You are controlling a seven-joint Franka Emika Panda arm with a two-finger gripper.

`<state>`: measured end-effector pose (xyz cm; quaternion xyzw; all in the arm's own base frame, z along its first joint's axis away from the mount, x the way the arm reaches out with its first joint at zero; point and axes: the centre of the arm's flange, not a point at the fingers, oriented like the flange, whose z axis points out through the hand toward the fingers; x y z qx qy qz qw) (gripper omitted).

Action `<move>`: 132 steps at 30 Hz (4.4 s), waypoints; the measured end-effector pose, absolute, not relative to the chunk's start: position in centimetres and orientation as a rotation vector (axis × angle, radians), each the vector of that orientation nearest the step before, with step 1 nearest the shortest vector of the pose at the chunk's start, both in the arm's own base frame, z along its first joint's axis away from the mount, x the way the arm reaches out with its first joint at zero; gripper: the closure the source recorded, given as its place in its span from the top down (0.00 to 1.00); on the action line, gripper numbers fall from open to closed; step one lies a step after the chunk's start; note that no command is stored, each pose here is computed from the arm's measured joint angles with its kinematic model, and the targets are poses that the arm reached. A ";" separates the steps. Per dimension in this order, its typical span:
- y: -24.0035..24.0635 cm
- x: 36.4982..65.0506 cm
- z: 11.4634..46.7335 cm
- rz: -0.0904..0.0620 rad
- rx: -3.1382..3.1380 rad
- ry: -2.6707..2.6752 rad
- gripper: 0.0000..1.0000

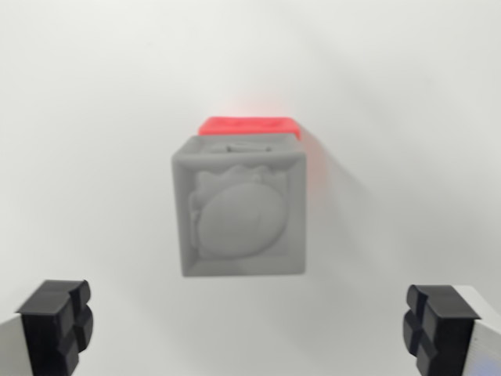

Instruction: Destack cube

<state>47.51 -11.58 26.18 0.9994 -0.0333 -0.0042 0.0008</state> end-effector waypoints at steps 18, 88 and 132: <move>-11.5 47.4 20.1 -0.010 3.138 -0.102 1.00; -11.5 47.5 18.9 -0.001 3.139 -0.101 0.00; -10.2 47.2 23.2 -0.006 3.124 -0.355 0.00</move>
